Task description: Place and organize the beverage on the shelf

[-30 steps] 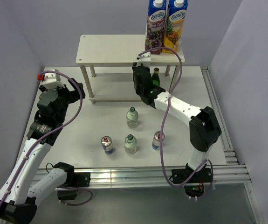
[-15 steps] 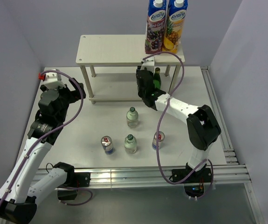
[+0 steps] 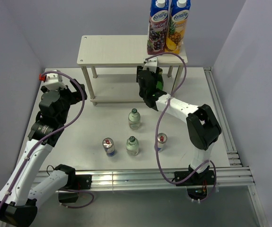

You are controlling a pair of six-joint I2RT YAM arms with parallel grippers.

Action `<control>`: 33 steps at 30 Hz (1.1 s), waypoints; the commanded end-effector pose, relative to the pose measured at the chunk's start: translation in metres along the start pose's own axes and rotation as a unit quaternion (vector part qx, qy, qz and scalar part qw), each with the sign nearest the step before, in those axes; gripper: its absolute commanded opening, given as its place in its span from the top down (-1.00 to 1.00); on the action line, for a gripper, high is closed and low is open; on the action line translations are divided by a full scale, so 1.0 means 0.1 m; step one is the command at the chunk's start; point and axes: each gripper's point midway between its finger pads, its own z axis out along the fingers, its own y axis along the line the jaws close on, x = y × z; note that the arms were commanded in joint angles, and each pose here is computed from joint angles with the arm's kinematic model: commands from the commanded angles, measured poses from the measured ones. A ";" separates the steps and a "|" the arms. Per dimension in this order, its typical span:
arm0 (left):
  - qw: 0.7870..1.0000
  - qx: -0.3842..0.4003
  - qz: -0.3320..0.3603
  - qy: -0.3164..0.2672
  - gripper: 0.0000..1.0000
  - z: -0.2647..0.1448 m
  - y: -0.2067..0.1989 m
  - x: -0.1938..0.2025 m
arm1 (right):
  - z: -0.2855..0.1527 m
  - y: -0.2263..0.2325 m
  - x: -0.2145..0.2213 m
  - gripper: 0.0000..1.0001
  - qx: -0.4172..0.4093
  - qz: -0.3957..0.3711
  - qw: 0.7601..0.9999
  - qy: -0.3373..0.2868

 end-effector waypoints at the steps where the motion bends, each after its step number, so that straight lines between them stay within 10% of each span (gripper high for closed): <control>1: 1.000 0.007 0.003 -0.015 -0.98 -0.02 -0.03 -0.09 | 0.04 -0.02 -0.29 -0.30 0.015 0.033 0.999 -0.032; 12: 1.000 0.006 0.004 -0.017 -0.98 -0.03 -0.02 -0.10 | -0.16 0.02 -0.30 -0.79 -0.025 0.042 0.999 -0.021; 28: 0.998 0.067 0.005 -0.007 -0.99 0.00 -0.23 0.01 | -1.21 -0.15 -0.55 -0.82 -0.066 0.063 0.995 -0.027; 31: 0.992 0.126 -0.001 0.008 -0.69 0.00 -0.45 0.09 | -1.54 -0.19 -0.40 -0.82 -0.090 0.062 0.994 -0.006; 33: 0.988 0.154 0.000 0.021 -0.08 0.02 -0.55 0.18 | -1.71 -0.21 -0.36 -0.77 -0.105 0.063 0.993 0.001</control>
